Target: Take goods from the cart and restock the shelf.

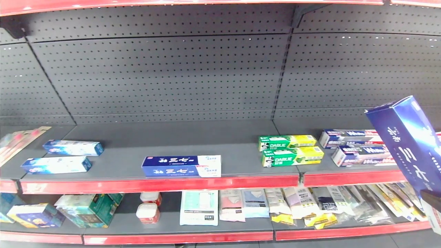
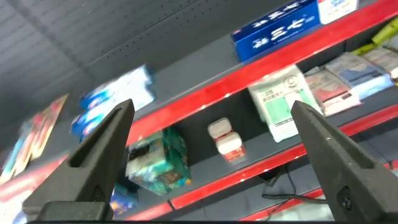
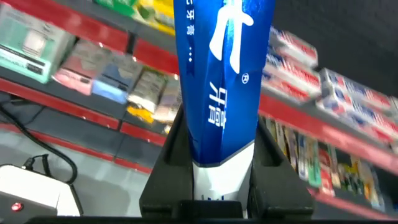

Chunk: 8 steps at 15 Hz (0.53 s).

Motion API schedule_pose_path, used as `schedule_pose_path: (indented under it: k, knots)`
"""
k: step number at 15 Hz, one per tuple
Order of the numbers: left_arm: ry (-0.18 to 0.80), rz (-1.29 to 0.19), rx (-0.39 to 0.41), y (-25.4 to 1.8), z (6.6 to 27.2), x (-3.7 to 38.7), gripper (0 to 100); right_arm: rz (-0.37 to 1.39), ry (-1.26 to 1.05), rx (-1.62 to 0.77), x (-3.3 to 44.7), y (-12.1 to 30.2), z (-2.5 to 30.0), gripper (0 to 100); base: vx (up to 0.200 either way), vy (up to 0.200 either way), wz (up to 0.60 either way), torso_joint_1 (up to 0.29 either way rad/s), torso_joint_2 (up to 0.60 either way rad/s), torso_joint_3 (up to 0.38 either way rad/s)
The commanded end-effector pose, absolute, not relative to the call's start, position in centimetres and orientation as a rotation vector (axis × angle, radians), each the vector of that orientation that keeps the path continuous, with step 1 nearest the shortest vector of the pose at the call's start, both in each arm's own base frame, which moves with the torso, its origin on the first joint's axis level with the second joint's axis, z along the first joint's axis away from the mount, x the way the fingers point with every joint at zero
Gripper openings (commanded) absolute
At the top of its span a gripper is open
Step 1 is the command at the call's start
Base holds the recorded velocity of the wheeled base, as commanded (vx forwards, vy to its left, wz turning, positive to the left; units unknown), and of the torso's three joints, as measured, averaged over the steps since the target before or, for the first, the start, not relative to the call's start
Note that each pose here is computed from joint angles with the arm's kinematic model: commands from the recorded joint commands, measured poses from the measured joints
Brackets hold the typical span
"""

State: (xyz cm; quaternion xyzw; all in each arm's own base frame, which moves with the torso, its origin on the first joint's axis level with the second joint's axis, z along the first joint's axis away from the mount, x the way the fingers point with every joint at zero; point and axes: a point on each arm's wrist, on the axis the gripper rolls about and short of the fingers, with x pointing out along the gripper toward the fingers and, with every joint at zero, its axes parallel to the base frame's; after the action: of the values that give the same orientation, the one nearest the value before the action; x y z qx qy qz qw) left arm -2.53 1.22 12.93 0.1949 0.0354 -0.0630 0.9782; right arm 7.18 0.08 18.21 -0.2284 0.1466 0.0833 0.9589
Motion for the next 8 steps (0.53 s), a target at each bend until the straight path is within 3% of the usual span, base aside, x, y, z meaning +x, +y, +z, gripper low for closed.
schedule_pose_path:
  k: [1,6,8]
  knots:
    - [0.069,-0.126,0.392,1.23,12.96,-2.55,100,0.17,0.301,-0.462,7.27,0.08,18.18,0,0.0,0.0,0.6,0.007,0.0,-0.002]
    - [0.052,-0.123,0.381,1.31,12.8,-2.81,100,0.17,0.298,-0.462,7.24,0.08,18.23,0,0.0,0.0,0.6,0.004,0.01,0.003]
    - [0.048,-0.119,0.379,1.33,12.6,-2.89,100,0.17,0.301,-0.47,7.27,0.07,18.18,0,0.0,0.0,0.0,0.0,0.0,0.0]
